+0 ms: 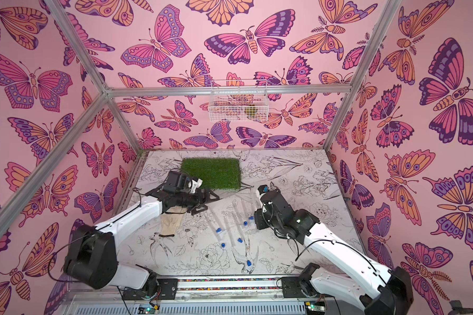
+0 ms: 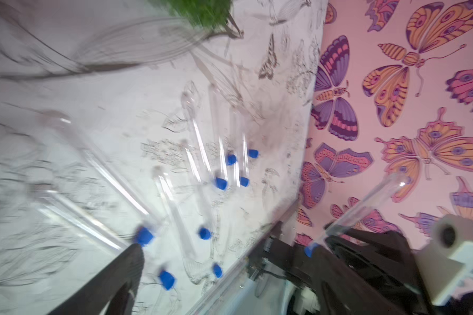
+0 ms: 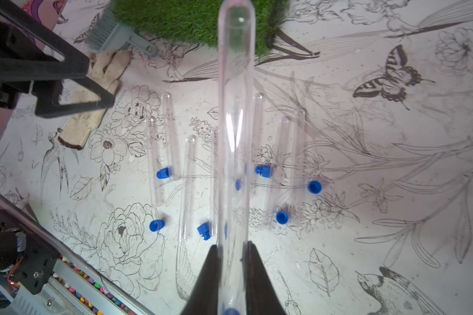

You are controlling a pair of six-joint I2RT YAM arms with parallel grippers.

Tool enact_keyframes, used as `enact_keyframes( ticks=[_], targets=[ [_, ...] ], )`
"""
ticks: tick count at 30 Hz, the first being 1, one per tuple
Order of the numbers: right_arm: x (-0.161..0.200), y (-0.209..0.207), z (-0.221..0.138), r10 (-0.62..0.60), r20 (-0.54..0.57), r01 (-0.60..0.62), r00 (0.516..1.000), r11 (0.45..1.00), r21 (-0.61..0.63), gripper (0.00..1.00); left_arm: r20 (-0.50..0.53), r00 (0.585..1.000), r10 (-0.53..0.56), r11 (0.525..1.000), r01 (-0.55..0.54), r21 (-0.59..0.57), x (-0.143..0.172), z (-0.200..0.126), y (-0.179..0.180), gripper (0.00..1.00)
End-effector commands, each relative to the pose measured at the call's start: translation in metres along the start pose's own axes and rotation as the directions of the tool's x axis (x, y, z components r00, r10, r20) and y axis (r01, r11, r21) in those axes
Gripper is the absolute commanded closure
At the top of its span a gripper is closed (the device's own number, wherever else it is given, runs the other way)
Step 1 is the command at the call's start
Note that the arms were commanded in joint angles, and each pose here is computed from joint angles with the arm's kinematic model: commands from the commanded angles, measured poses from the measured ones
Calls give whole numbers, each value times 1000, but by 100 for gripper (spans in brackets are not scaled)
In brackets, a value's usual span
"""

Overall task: Remove stoppers from test tubes
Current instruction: Pick up the test tube at the center of the board.

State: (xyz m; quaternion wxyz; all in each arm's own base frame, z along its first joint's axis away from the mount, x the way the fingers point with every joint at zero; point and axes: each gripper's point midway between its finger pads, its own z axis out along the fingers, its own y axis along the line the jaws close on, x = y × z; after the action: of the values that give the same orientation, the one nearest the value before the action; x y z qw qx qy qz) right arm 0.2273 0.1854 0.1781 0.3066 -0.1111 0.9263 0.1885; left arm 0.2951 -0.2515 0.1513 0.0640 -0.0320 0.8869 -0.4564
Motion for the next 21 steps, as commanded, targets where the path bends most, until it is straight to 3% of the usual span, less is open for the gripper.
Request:
enact_keyframes(
  ticks=[1, 9, 19, 20, 21],
  targets=[
    [9, -10, -6, 34, -39, -34, 999, 999, -13, 86, -138, 984, 110, 978, -82, 190, 18, 6, -49, 0],
    [6, -13, -10, 73, -61, -77, 995, 995, -58, 86, -164, 979, 122, 950, -68, 303, 14, 10, -73, 0],
    [-7, 19, -10, 32, -140, -59, 990, 980, -189, 86, -33, 965, 260, 863, -216, 456, 4, -8, -107, 0],
    [-8, 22, -11, 26, -149, -57, 989, 978, -203, 86, -90, 980, 178, 878, -117, 463, 8, -9, -106, 0],
    [-9, 26, -11, 14, -156, -50, 988, 973, -227, 86, -84, 981, 174, 874, -115, 472, 7, -11, -107, 0]
  ],
)
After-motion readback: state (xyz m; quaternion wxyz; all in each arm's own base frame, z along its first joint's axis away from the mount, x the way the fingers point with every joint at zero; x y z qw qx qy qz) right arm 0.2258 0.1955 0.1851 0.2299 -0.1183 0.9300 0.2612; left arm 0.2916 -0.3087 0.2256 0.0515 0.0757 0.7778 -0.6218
